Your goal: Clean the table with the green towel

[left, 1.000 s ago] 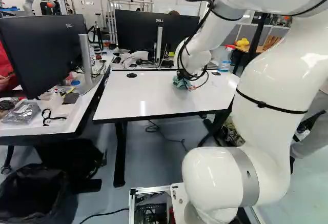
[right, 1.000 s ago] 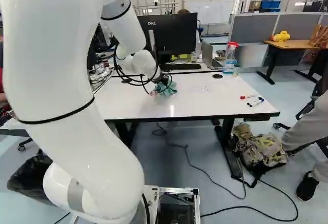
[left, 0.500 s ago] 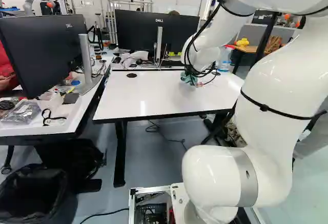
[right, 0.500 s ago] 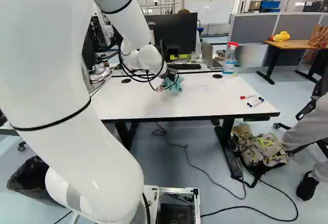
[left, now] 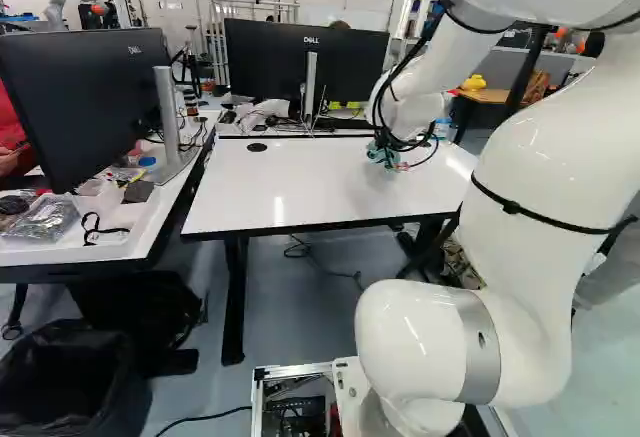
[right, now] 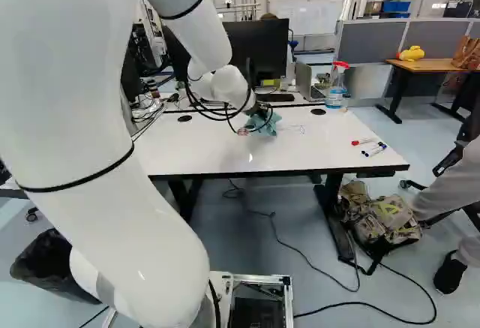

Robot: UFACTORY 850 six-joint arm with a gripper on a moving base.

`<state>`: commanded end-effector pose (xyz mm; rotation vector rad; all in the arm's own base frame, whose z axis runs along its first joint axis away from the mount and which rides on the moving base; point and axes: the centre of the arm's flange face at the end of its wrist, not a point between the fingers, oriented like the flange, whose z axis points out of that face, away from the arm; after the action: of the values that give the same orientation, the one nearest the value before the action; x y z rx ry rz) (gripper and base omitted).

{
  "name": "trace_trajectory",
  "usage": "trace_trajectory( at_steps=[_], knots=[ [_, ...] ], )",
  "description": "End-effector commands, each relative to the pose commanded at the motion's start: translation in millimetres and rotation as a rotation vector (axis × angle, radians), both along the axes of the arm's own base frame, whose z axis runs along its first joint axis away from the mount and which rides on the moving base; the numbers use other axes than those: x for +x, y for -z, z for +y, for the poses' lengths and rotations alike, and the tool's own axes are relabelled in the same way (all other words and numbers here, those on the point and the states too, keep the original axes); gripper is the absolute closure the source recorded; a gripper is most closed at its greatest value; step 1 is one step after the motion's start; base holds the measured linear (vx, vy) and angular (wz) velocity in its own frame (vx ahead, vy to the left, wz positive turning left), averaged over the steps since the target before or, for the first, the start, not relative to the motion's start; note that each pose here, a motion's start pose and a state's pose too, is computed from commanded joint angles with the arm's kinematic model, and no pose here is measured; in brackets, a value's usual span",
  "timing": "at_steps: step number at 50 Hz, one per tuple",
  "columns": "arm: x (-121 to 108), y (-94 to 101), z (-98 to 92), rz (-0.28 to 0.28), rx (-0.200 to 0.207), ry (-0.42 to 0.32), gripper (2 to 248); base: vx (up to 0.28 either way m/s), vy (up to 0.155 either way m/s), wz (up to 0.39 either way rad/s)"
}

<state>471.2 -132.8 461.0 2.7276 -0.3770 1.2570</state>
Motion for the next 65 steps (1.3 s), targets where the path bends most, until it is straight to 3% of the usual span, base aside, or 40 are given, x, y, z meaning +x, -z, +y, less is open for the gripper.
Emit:
trace_trajectory(
  at_steps=[16,65],
  knots=[
    [2,3.6,-5.1,0.007,0.002,0.009,195,0.0,0.0,0.0],
    [18,60.3,-9.9,0.112,0.032,0.009,195,0.0,0.0,0.0]
  ],
)
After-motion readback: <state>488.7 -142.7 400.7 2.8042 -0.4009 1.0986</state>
